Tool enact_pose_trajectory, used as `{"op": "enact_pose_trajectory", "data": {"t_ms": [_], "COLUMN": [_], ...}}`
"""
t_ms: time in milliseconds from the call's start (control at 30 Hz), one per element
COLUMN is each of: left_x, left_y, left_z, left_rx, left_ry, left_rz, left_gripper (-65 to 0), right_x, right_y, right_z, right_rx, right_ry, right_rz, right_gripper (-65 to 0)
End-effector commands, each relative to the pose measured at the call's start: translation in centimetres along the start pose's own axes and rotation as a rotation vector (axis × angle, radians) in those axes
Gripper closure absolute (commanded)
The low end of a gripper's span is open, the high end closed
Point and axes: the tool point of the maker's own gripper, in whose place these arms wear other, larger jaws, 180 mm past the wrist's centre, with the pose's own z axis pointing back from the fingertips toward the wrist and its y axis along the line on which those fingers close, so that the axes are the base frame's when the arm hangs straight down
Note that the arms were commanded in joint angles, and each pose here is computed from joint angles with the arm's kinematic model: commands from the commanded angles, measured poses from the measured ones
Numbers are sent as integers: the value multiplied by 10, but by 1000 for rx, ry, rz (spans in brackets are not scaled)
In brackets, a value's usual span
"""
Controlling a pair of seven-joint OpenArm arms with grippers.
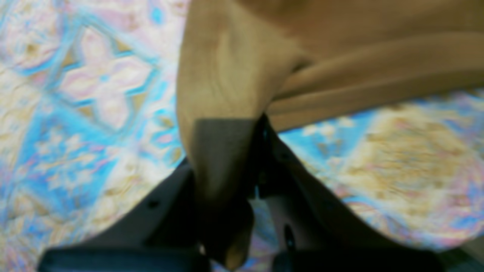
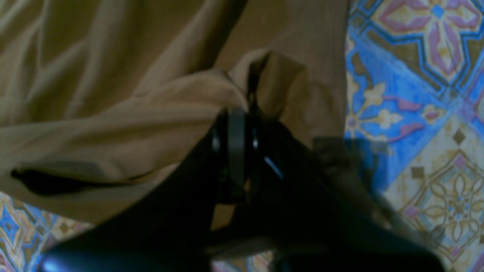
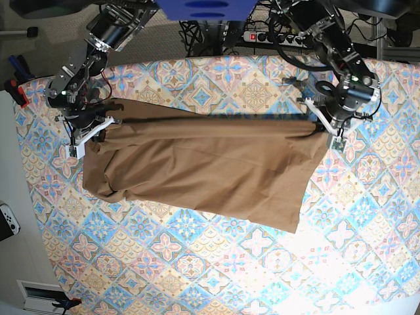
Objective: Layout the t-shirt on the table in an organized manner, then fold the t-shirt properly
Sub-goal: 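Lower the folded edge with both grippers onto the shirt body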
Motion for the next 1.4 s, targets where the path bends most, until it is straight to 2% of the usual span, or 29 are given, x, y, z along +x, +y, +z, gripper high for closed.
{"op": "enact_pose_trajectory", "data": {"t_ms": [0,233,400,567,633,733,800,1100,1267,1367], "left_x": [19,38,52,54,54,45,46,81,82,86], "left_y": [3,-7,-14,-25,-29,-32,-27,-37,-21,-15], "left_z": [3,-3,-5,-20,-31,-50,-52,-43,-45,-44], "left_rx": [25,126,175,151,130,105,113,124,171,188], "left_ry": [-75,-135,-162,-209,-206,-132,-120,-200,-78,-55], "left_rz": [-34,-255,-349,-419,-422,-388,-368,-310,-286,-280], "left_gripper": [0,0,0,0,0,0,0,0,0,0], "right_x": [10,-3,-10,-10,-10,-18,-19,-30,-53,-55], "right_y": [-3,9,15,16,16,15,15,18,22,22], "right_z": [4,1,0,0,0,1,1,-6,-19,-19], "right_rx": [-9,20,35,37,36,36,36,54,87,90], "right_ry": [-35,0,19,21,22,39,41,73,138,143], "right_rz": [13,44,60,62,62,62,62,43,4,1], "right_gripper": [0,0,0,0,0,0,0,0,0,0]}}
